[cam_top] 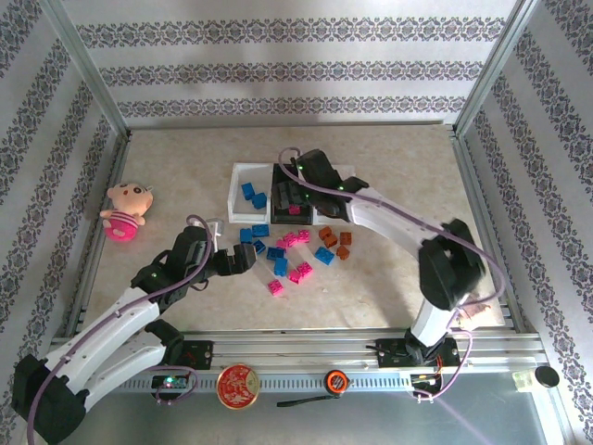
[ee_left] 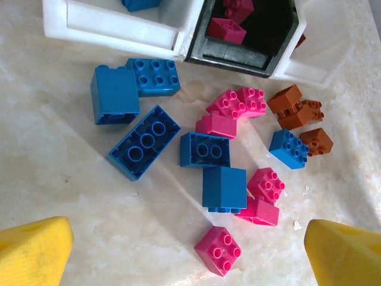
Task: Sort the legos into containers by color
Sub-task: Pick up the lego from the middle-left of the table.
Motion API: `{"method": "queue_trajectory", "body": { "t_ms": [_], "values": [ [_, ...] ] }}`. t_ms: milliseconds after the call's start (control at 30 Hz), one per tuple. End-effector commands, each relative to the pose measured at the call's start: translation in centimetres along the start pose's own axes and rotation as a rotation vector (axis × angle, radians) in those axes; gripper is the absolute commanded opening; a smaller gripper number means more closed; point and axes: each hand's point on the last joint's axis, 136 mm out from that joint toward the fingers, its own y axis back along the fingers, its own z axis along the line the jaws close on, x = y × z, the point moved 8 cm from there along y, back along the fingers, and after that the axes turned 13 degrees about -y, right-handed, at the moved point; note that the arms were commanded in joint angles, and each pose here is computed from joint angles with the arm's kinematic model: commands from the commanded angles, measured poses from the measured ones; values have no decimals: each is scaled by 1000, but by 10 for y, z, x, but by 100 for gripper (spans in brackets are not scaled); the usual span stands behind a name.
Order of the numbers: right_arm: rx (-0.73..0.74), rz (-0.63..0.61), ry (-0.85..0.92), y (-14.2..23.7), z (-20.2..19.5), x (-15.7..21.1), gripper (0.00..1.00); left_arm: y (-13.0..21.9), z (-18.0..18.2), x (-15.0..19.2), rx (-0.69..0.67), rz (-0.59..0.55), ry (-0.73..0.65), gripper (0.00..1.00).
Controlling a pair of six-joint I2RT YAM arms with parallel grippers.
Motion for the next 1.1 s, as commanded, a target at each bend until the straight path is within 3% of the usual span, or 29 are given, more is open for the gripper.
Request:
{"method": "queue_trajectory", "body": {
  "t_ms": [0, 267, 533, 833, 1067],
  "values": [
    [-35, -137, 4, 38, 5, -10, 98, -3, -10, -4, 53, 29, -34, 100],
    [-259, -112, -144, 57, -27, 16, 98, -24, -43, 16, -7, 158, -246, 99],
    [-220, -173, -47, 89, -47, 49, 91, -51, -60, 51, -1, 326, -345, 89],
    [-206, -197, -39, 107, -58, 71, 91, -81, -65, 58, -41, 433, -430, 80],
    [-209, -193, -47, 110, -59, 73, 91, -102, -71, 58, -55, 443, -484, 73]
  ]
}}
